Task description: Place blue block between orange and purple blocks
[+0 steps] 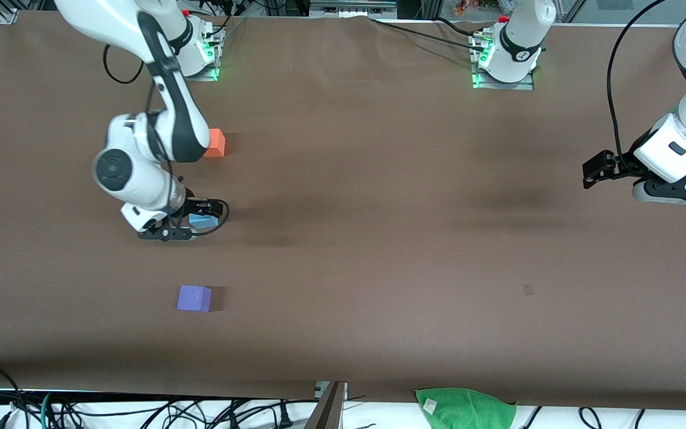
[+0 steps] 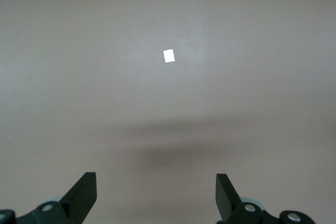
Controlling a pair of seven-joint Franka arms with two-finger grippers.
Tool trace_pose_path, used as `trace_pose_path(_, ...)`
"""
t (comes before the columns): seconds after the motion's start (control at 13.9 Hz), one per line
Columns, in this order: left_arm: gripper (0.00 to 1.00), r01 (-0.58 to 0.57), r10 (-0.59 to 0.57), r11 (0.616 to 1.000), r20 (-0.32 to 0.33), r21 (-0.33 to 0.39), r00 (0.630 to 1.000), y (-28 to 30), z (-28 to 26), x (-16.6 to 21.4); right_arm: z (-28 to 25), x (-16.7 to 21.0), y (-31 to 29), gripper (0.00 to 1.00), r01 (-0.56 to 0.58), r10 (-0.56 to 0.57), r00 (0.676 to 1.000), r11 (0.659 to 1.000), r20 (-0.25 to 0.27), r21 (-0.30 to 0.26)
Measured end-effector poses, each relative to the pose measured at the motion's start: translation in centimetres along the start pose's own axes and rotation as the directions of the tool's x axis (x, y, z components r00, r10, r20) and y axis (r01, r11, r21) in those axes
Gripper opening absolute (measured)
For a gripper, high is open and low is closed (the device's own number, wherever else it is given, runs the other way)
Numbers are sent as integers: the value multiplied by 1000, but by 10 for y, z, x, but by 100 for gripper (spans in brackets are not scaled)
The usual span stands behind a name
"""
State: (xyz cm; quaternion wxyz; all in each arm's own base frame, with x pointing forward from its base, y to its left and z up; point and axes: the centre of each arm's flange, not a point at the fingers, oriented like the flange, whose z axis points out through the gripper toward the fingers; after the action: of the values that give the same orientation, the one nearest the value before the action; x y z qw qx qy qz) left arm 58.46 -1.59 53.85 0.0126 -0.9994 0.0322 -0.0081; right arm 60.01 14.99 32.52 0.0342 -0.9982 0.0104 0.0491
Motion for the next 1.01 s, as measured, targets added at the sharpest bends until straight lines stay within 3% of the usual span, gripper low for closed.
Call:
trace_pose_path(0.22, 100, 0, 0, 1000, 3, 0, 1000, 0, 2, 1, -132, 3, 22, 100, -16, 15, 999, 999, 28, 35)
trace_pose_path(0.36, 100, -1, 1, 1000, 4, -1, 1000, 1, 3, 2, -199, -15, 39, 100, -12, 11, 999, 1000, 44, 15)
trace_pose_path(0.5, 100, -2, 2, 1000, 4, -1, 1000, 1, 3, 3, -247, -40, 50, 100, 3, -3, 1000, 1000, 27, 2)
trace_pose_path(0.72, 100, -3, 3, 1000, 3, -1, 1000, 1, 3, 3, -283, -70, 57, 100, 25, -25, 1000, 1000, 15, -7)
trace_pose_path(1.01, 100, -3, 3, 1000, 3, -1, 1000, 1, 3, 3, -282, -83, 54, 100, 41, -40, 999, 999, 22, -33)
